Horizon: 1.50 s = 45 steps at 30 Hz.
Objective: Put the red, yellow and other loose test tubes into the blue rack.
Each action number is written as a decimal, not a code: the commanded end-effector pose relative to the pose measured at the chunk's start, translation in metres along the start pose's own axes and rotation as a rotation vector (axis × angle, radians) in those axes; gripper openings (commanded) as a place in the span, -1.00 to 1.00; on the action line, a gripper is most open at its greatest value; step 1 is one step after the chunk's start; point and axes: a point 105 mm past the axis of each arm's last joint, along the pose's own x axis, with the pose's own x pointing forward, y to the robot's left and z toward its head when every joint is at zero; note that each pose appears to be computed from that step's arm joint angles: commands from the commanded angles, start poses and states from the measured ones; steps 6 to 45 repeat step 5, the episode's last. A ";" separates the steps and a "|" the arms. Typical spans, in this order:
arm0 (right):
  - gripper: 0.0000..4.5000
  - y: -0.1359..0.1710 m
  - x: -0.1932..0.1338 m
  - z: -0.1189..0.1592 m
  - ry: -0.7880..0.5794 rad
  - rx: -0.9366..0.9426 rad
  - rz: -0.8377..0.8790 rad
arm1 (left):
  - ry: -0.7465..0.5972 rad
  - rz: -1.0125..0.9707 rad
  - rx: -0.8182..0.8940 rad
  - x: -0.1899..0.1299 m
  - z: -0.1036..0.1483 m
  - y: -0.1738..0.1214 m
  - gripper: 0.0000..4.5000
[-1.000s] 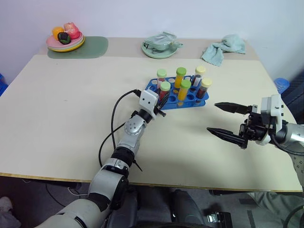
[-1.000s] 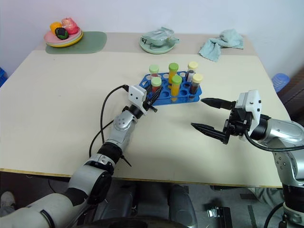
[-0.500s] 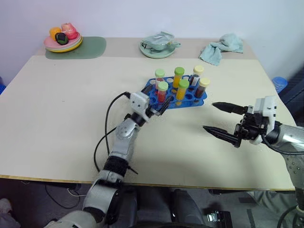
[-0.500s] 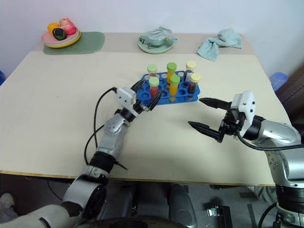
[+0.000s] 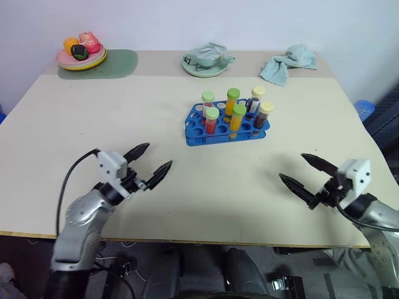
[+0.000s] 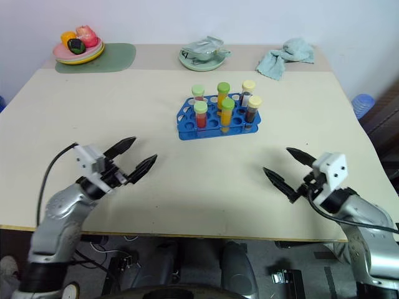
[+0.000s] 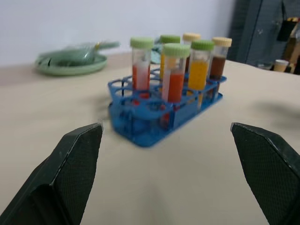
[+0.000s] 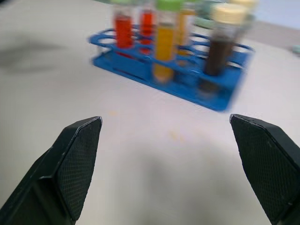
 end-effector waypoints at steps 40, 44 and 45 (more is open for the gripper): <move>1.00 0.000 -0.022 0.012 -0.023 -0.059 -0.002 | 0.064 -0.041 0.044 -0.025 0.020 0.008 0.99; 1.00 0.000 -0.022 0.012 -0.023 -0.059 -0.002 | 0.064 -0.041 0.044 -0.025 0.020 0.008 0.99; 1.00 0.000 -0.022 0.012 -0.023 -0.059 -0.002 | 0.064 -0.041 0.044 -0.025 0.020 0.008 0.99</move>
